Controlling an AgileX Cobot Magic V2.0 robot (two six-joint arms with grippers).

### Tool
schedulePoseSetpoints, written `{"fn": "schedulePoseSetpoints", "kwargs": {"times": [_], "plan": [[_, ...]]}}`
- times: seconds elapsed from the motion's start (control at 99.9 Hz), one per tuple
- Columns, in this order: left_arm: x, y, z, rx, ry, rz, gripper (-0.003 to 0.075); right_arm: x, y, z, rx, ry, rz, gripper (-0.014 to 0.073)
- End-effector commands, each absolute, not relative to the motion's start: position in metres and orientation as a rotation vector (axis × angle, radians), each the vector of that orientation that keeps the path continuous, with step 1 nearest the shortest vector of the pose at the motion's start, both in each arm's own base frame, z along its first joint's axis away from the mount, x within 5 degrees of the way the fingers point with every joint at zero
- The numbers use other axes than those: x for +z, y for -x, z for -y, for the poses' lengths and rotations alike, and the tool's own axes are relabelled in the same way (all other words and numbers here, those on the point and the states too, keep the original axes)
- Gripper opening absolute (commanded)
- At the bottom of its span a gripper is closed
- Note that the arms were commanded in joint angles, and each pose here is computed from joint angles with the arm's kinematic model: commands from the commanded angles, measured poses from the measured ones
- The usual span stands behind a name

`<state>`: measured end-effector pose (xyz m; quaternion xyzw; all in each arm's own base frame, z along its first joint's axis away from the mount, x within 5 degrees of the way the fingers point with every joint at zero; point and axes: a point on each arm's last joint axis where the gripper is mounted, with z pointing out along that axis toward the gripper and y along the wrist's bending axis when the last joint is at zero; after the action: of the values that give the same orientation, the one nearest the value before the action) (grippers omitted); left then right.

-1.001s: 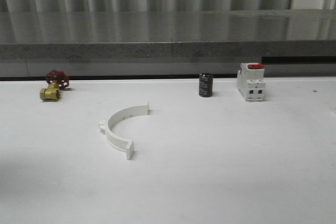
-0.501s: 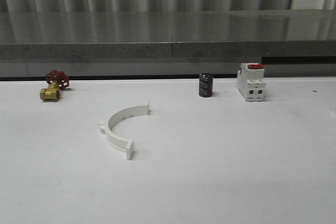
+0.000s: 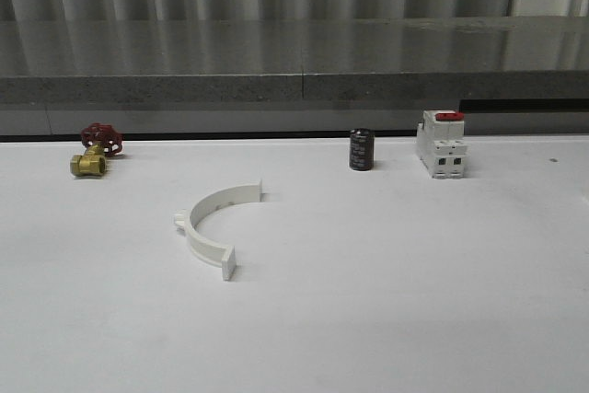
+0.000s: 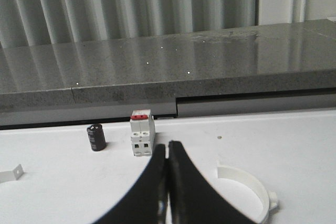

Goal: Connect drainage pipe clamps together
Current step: 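Move the right gripper over the second white clamp half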

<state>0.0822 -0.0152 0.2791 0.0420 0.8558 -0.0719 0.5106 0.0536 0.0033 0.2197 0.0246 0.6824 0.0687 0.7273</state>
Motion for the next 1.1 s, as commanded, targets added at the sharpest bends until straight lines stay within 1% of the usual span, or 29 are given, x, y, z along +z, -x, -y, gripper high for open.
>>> {"fn": "schedulePoseSetpoints", "kwargs": {"times": [0.0, 0.1, 0.17, 0.38, 0.481, 0.591, 0.701, 0.751, 0.801, 0.841, 0.851, 0.871, 0.921, 0.991, 1.041, 1.091], "plan": [[0.293, -0.085, 0.014, -0.175, -0.077, -1.967, -0.0021, 0.255, -0.046, -0.003, 0.156, -0.057, -1.408, -0.0067], [0.293, -0.085, 0.014, -0.175, -0.077, -1.967, -0.0021, 0.28, -0.046, -0.004, 0.169, -0.059, -1.486, -0.0067], [0.293, -0.085, 0.014, -0.175, -0.077, -1.967, -0.0021, 0.295, -0.052, -0.005, 0.17, -0.057, -1.571, -0.0067], [0.293, -0.085, 0.014, -0.175, -0.077, -1.967, -0.0021, 0.326, -0.091, -0.008, 0.169, -0.056, -1.883, -0.0067], [0.293, -0.085, 0.014, -0.175, -0.077, -1.967, -0.0021, 0.333, -0.112, -0.01, 0.168, -0.058, -2.0, -0.0067], [0.293, -0.085, 0.014, -0.175, -0.077, -1.967, -0.0021, 0.333, -0.132, -0.011, 0.166, -0.063, -2.04, -0.0067], [0.293, -0.085, 0.014, -0.175, -0.077, -1.967, -0.0021, 0.325, -0.146, -0.012, 0.171, -0.072, -2.099, -0.0057], [0.293, -0.085, 0.014, -0.175, -0.077, -1.967, -0.0021, 0.32, -0.15, -0.012, 0.172, -0.075, -2.136, -0.0019], [0.293, -0.085, 0.014, -0.175, -0.077, -1.967, -0.0021, 0.316, -0.153, -0.012, 0.17, -0.075, -2.174, 0.0054], [0.293, -0.085, 0.014, -0.175, -0.077, -1.967, -0.0021, 0.312, -0.155, -0.013, 0.169, -0.076, -2.207, 0.0141], [0.293, -0.085, 0.014, -0.175, -0.077, -1.967, -0.0021, 0.311, -0.156, -0.013, 0.169, -0.076, -2.215, 0.0174], [0.293, -0.085, 0.014, -0.175, -0.077, -1.967, -0.0021, 0.31, -0.156, -0.013, 0.169, -0.076, -2.228, 0.0208], [0.293, -0.085, 0.014, -0.175, -0.077, -1.967, -0.0021, 0.306, -0.158, -0.013, 0.168, -0.077, -2.257, 0.0348], [0.293, -0.085, 0.014, -0.175, -0.077, -1.967, -0.0021, 0.304, -0.16, -0.013, 0.167, -0.078, -2.277, 0.0488], [0.293, -0.085, 0.014, -0.175, -0.077, -1.967, -0.0021, 0.303, -0.162, -0.013, 0.167, -0.078, -2.277, 0.0533], [0.293, -0.085, 0.014, -0.175, -0.077, -1.967, -0.0021, 0.303, -0.165, -0.013, 0.166, -0.079, -2.274, 0.0531]]}}
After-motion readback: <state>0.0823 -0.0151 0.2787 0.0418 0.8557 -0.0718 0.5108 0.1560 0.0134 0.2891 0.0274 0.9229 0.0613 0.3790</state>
